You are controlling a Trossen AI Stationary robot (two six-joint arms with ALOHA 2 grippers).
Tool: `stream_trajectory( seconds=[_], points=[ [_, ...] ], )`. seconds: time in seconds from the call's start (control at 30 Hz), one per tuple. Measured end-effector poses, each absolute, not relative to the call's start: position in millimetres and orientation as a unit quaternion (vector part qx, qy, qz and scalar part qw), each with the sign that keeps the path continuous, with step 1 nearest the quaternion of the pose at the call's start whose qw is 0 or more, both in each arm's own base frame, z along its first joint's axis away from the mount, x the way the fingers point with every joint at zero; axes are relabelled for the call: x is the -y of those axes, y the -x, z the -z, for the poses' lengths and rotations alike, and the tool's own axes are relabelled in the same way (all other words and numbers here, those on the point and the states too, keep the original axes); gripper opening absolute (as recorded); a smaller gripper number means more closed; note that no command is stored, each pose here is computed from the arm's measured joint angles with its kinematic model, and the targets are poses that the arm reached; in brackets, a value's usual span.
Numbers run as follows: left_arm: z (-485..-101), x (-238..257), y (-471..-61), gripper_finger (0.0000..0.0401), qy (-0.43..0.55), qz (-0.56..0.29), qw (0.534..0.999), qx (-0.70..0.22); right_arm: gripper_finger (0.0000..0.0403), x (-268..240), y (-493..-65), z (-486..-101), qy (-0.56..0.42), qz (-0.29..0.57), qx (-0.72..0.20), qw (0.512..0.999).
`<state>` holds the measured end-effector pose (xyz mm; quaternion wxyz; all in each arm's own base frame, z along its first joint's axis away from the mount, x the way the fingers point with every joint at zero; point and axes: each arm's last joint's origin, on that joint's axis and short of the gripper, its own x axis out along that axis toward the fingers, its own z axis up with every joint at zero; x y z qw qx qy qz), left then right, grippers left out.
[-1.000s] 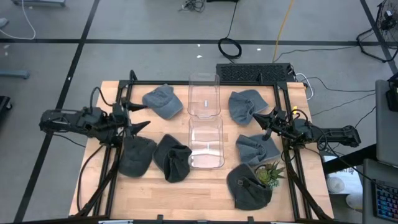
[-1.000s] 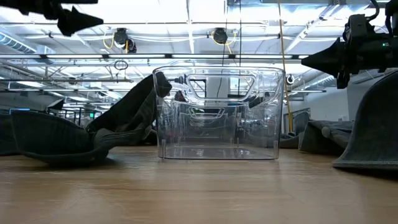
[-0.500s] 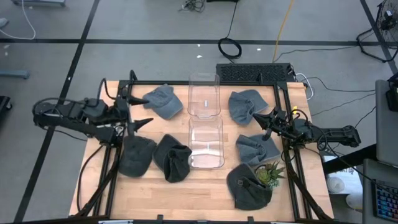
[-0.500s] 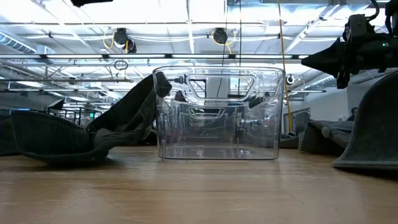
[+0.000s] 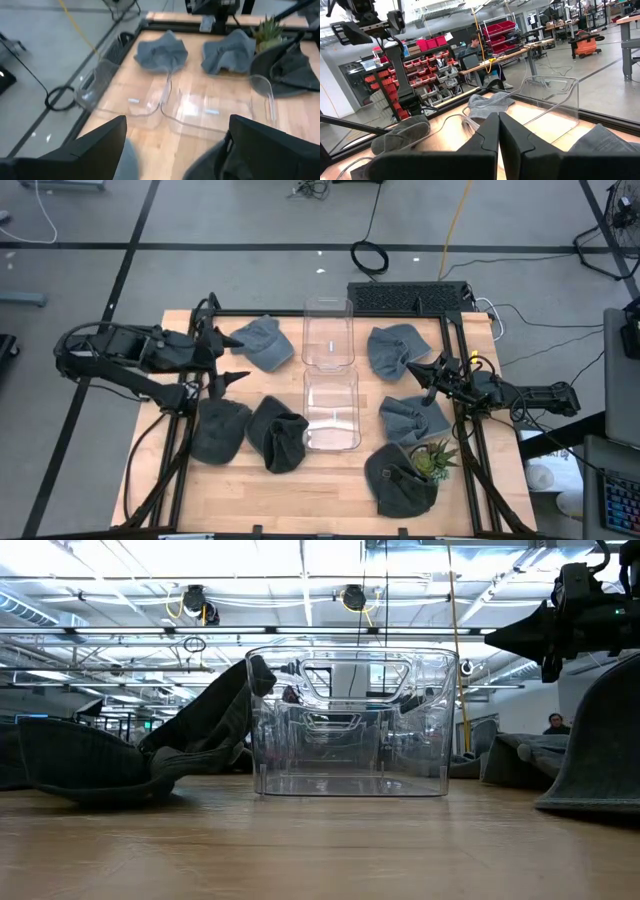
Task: Pick & Place hat
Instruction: Put the top right black cap into the top transparent bin
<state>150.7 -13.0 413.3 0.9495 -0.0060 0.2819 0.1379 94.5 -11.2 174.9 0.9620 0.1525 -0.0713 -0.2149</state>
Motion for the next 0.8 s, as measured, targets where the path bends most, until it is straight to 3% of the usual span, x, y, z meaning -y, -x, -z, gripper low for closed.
stream_trajectory(
  seconds=[0.4, 0.8],
  points=[
    [-433, 17, -166, 0.0363, -0.014, -0.121, 0.898, -0.422, 0.0000, 11, -95, -175, -0.153, 0.215, 0.071, 0.962],
    [-430, 25, -201, 0.0363, -0.089, -0.039, 0.862, -0.498, 0.0000, 11, -95, -175, -0.153, 0.215, 0.071, 0.962]
  ],
)
